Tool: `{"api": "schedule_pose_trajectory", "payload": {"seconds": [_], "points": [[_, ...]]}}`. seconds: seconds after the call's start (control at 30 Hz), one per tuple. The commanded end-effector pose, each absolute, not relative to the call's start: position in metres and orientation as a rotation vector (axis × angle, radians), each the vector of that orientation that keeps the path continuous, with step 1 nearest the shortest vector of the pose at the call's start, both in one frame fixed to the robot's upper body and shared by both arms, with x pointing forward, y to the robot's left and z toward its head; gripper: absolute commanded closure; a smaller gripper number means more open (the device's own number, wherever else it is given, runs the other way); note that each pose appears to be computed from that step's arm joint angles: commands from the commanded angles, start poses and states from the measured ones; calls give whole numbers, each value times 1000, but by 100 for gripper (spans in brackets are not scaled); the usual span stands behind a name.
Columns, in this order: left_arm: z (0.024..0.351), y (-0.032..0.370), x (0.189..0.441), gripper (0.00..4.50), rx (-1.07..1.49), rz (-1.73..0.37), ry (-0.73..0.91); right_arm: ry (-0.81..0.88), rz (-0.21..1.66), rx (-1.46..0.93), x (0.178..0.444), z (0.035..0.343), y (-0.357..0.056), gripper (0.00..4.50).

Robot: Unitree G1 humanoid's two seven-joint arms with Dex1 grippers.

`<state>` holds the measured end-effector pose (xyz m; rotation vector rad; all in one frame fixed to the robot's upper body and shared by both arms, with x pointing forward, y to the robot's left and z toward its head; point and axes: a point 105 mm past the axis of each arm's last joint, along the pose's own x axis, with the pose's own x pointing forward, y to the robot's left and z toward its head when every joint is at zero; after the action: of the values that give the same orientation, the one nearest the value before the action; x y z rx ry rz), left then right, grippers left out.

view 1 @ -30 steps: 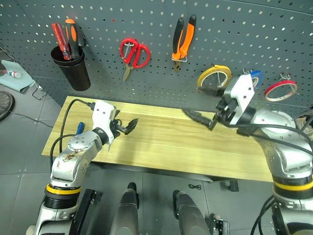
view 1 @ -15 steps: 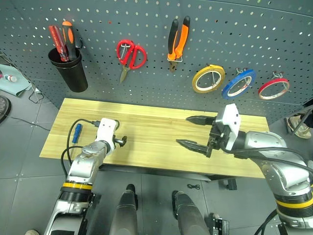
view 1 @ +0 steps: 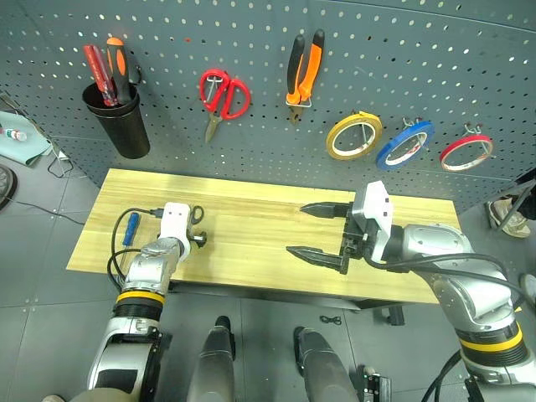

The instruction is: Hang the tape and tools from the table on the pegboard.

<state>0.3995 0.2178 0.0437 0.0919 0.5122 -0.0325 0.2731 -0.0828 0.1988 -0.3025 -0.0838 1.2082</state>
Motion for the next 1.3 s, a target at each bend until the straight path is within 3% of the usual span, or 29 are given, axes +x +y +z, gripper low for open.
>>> {"api": "schedule_pose_trajectory", "payload": {"seconds": [0.03,0.1,0.33,0.37,0.5,0.67,0.83,1.03,1.3], "points": [[30,226,397,52,60,5,560,-135,1215,-326,269,210,-81,0],[29,229,396,114,67,11,567,-135,1213,-328,269,210,-82,0],[28,241,388,425,84,30,574,-141,1202,-328,273,212,-82,0],[28,241,388,447,83,32,573,-141,1201,-328,274,212,-82,0],[36,244,388,447,108,46,538,-143,1182,-327,277,212,-85,0],[75,226,390,447,154,-68,327,-156,1126,-326,274,211,-95,0],[130,196,361,447,257,-263,58,-189,1052,-325,267,219,-108,0],[197,143,319,447,272,-484,-253,-294,1025,-270,260,248,-104,0],[242,139,326,447,310,-378,-439,-372,1006,-237,264,272,-97,0]]}}
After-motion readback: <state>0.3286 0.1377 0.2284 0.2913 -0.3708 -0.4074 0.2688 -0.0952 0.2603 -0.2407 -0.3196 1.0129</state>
